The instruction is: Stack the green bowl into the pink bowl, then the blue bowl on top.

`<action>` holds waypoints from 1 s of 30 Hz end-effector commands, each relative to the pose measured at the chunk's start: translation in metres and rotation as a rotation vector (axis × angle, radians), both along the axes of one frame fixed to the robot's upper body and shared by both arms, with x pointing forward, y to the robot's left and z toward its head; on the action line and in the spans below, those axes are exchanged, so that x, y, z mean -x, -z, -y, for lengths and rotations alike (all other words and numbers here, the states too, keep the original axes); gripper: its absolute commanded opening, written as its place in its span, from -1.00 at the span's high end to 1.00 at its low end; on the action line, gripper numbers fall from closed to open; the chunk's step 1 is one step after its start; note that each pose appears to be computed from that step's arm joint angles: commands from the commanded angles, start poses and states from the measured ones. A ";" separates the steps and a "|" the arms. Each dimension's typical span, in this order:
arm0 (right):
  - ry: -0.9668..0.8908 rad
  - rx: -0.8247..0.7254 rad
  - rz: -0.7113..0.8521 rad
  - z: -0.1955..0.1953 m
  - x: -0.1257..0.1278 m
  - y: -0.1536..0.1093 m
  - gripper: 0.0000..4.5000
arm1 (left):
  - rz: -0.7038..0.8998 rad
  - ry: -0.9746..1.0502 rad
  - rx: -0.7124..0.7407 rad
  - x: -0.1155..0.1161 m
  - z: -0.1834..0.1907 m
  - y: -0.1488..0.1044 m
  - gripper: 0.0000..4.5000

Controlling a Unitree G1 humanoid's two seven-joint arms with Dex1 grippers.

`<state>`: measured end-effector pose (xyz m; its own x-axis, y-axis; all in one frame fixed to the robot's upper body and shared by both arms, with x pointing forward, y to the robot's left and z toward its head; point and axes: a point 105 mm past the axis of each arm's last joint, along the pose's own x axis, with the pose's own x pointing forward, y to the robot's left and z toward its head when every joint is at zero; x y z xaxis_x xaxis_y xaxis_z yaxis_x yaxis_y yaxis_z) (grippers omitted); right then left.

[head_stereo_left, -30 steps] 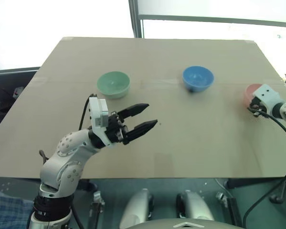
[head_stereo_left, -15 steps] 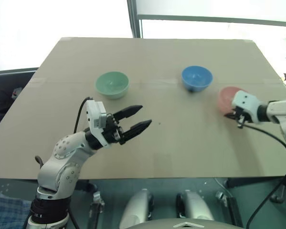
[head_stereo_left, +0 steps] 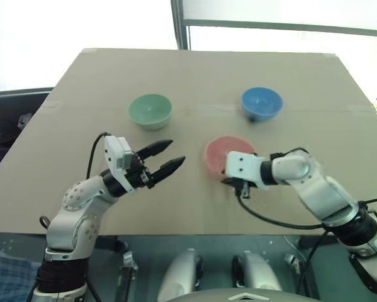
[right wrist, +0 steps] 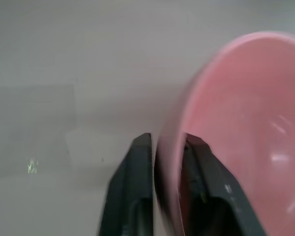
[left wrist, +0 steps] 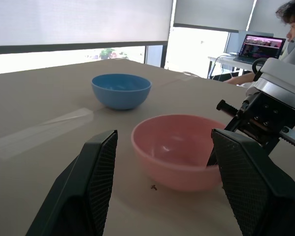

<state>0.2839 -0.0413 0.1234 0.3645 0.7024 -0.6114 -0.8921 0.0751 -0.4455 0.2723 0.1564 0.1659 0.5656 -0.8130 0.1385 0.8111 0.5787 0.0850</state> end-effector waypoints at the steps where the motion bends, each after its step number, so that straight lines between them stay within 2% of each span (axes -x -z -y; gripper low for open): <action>1: -0.005 -0.001 0.074 -0.009 -0.005 -0.015 -0.10 | 0.056 -0.006 -0.011 0.002 -0.002 -0.009 -0.42; 3: -0.020 0.009 0.066 -0.009 -0.003 -0.014 -0.45 | 0.056 -0.006 -0.012 0.002 -0.002 -0.009 -0.42; 4: -0.025 0.015 0.064 -0.009 -0.002 -0.014 -0.55 | 0.056 -0.006 -0.012 0.002 -0.002 -0.009 -0.42; 5: -0.028 0.020 0.061 -0.008 -0.002 -0.013 -0.77 | 0.055 -0.005 -0.012 0.003 -0.002 -0.009 -0.42; 6: -0.029 0.022 0.059 -0.006 -0.001 -0.014 -0.91 | 0.054 -0.005 -0.013 0.003 -0.002 -0.009 -0.42; 7: -0.025 0.020 0.055 -0.005 -0.001 -0.015 -0.97 | 0.053 -0.005 -0.014 0.003 -0.002 -0.009 -0.42; 18: 0.132 -0.151 0.030 0.038 -0.028 -0.069 -0.97 | 0.047 -0.024 0.029 0.005 -0.003 -0.011 -0.42; 22: 0.088 -0.356 -0.002 0.036 -0.022 -0.093 -0.97 | 0.050 -0.065 0.036 0.003 -0.006 -0.012 -0.42; 24: 0.054 -0.472 -0.046 0.044 -0.012 -0.106 -0.97 | 0.049 -0.123 0.015 -0.005 -0.009 -0.013 -0.42; 30: 0.086 -0.579 -0.080 0.073 -0.002 -0.119 -0.97 | 0.080 -0.233 -0.077 -0.026 -0.013 -0.023 -0.42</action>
<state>0.2933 -0.1064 0.2267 0.3980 0.8898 -0.2234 -0.9092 0.3500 -0.2254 0.2948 0.1689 0.1788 0.7167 -0.6844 0.1344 0.6701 0.7291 0.1391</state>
